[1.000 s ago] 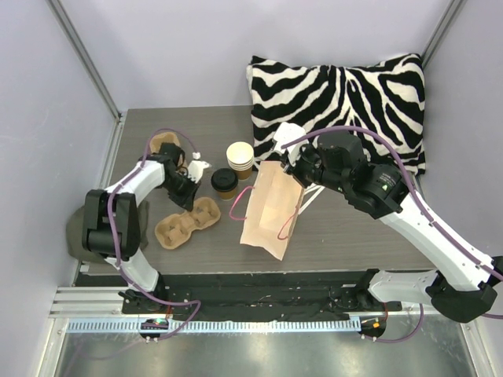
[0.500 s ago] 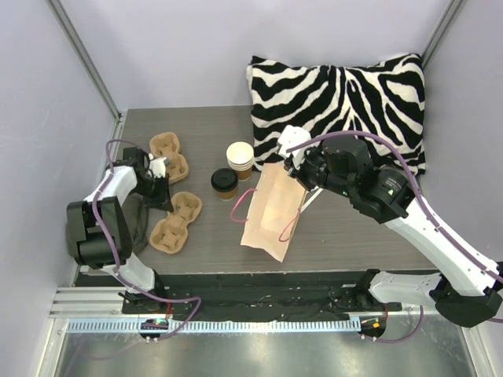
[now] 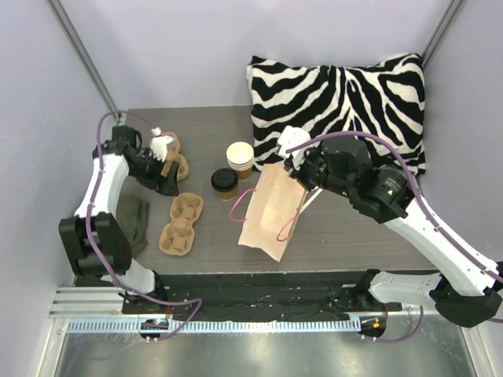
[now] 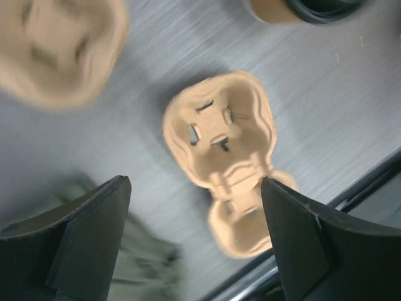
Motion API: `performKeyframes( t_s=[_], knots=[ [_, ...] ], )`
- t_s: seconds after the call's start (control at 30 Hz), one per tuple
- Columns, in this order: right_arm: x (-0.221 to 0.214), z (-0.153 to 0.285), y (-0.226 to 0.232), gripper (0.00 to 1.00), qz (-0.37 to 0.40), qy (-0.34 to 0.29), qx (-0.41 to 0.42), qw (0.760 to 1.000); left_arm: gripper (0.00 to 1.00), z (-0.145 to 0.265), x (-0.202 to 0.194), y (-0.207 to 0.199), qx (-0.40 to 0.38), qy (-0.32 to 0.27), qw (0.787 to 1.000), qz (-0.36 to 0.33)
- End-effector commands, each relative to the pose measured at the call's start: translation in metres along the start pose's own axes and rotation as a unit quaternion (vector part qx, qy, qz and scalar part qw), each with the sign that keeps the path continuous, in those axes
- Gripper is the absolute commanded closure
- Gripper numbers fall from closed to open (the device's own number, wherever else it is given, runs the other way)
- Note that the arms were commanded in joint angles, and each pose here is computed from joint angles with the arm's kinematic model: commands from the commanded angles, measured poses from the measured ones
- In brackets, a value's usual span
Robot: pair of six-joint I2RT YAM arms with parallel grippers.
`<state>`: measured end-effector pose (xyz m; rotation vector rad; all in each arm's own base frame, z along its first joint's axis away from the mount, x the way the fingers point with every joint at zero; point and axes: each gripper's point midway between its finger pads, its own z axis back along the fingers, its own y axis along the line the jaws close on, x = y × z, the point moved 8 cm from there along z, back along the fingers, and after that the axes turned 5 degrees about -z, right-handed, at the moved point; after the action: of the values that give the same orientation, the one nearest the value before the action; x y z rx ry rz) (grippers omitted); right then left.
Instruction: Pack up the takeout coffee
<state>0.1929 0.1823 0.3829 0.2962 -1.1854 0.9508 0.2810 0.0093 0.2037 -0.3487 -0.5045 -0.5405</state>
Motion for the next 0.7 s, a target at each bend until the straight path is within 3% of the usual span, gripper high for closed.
performKeyframes(
  t_s=[0.0,0.13,0.2,0.33,0.67],
  knots=[
    [0.012,0.002,-0.004,0.99,0.003,-0.033,-0.006,0.999,0.09,-0.008,0.017,0.003,-0.114,0.054,0.971,-0.201],
    [0.012,0.000,-0.004,0.99,0.002,-0.029,-0.008,1.000,0.12,-0.005,0.040,0.013,-0.198,0.076,0.935,-0.284],
    [0.012,-0.002,-0.004,0.99,0.002,-0.025,-0.007,1.000,0.14,-0.017,0.045,0.019,-0.228,0.078,0.926,-0.289],
    [0.010,-0.004,-0.004,0.99,0.002,-0.021,-0.006,1.000,0.22,-0.036,0.059,0.028,-0.204,0.077,0.921,-0.323],
    [0.007,-0.004,-0.003,0.99,0.004,-0.012,-0.005,1.000,0.36,-0.080,0.035,0.012,-0.206,0.115,0.883,-0.405]
  ],
)
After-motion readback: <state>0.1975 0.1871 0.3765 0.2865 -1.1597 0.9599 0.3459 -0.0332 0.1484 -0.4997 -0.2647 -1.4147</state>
